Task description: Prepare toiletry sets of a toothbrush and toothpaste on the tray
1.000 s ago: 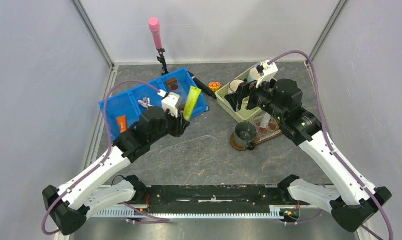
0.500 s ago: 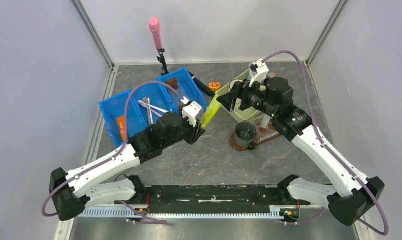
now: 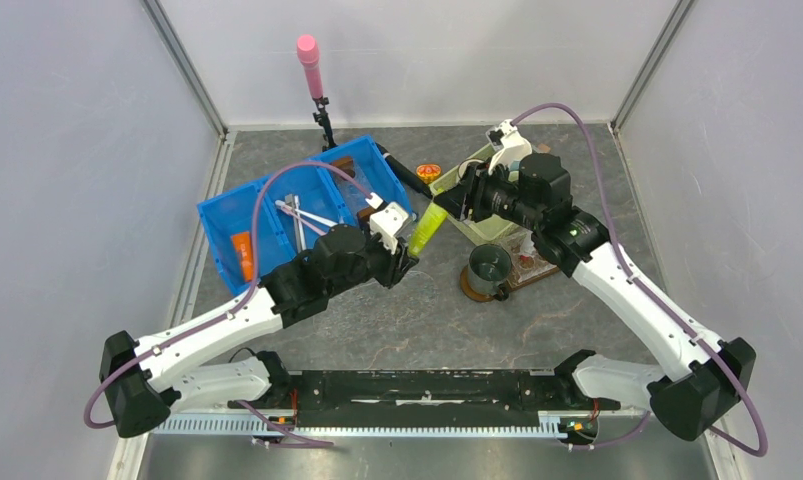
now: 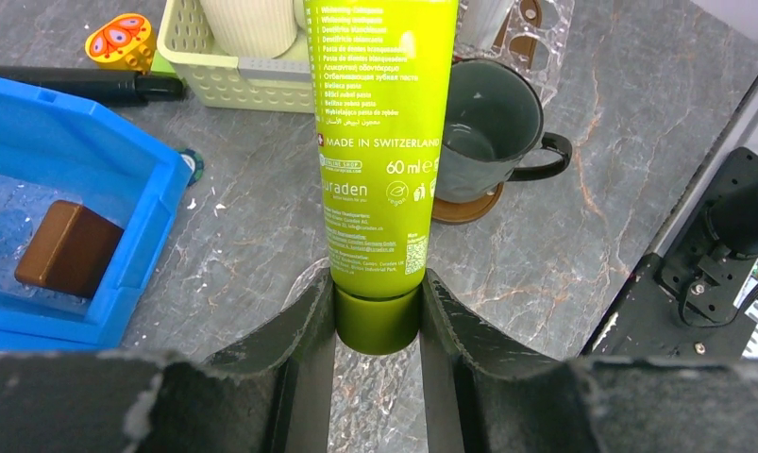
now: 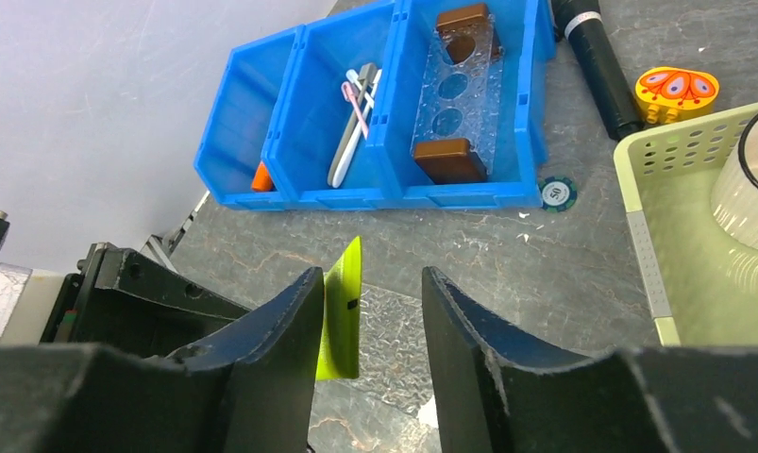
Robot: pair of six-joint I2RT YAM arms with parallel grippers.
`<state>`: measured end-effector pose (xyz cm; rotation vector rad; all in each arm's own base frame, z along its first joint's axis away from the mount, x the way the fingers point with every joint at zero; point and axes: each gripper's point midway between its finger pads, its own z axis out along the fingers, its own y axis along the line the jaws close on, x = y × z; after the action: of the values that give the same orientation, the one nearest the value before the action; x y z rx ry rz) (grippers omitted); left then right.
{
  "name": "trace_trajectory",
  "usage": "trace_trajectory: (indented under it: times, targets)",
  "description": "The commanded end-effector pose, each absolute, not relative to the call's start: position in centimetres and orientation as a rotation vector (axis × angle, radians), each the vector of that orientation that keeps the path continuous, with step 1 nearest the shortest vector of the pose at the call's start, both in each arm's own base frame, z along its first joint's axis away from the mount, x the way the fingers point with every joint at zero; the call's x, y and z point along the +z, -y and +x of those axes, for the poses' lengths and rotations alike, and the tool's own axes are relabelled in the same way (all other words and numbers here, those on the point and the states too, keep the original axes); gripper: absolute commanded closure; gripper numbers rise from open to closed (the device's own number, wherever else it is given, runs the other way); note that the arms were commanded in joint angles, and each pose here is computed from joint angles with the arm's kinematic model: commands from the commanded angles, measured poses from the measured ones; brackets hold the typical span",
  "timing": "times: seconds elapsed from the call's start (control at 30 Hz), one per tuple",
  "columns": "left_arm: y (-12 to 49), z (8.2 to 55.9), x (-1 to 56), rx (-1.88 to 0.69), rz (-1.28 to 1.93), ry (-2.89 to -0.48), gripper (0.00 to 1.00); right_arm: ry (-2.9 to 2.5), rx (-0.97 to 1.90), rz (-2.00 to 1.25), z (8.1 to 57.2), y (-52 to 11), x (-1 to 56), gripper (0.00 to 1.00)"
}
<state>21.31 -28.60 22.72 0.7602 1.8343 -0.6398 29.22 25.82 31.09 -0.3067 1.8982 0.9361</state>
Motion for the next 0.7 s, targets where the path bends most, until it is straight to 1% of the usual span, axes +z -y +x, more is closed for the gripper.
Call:
trace_trajectory:
  times: [0.0, 0.13, 0.2, 0.23, 0.3, 0.33, 0.47, 0.6, 0.67]
  targets:
    - [30.0, 21.8, 25.8, -0.708, 0.720, -1.717, 0.94, -1.862, 0.994, -0.323, 29.1, -26.7, 31.7, 0.54]
    - [30.3, 21.9, 25.7, -0.717, 0.718, -1.716, 0.95, -1.855, 1.028, -0.324, 28.9, -27.1, 31.8, 0.63]
    - [30.4, 21.9, 25.5, -0.715, 0.719, -1.719, 0.94, -1.842, 1.035, -0.329, 28.8, -27.1, 32.2, 0.74]
    - [30.3, 22.0, 25.4, -0.710, 0.717, -1.722, 0.92, -1.830, 1.032, -0.331, 28.9, -27.1, 32.4, 0.81]
    - [30.3, 22.2, 25.0, -0.701, 0.713, -1.728, 0.79, -1.814, 1.013, -0.330, 29.0, -26.8, 32.8, 0.95]
    - [30.2, 22.3, 24.8, -0.693, 0.707, -1.733, 0.73, -1.806, 0.999, -0.330, 29.1, -26.6, 33.0, 1.00]
    - [29.8, 22.6, 24.2, -0.671, 0.674, -1.750, 0.43, -1.766, 0.956, -0.327, 29.3, -25.8, 34.1, 1.00]
    - [28.6, 23.4, 23.4, -0.604, 0.607, -1.790, 0.06, -1.721, 0.867, -0.327, 29.8, -24.4, 35.4, 1.00]
    - [27.6, 23.8, 23.1, -0.556, 0.565, -1.810, 0.01, -1.705, 0.796, -0.315, 30.1, -23.3, 36.1, 1.00]
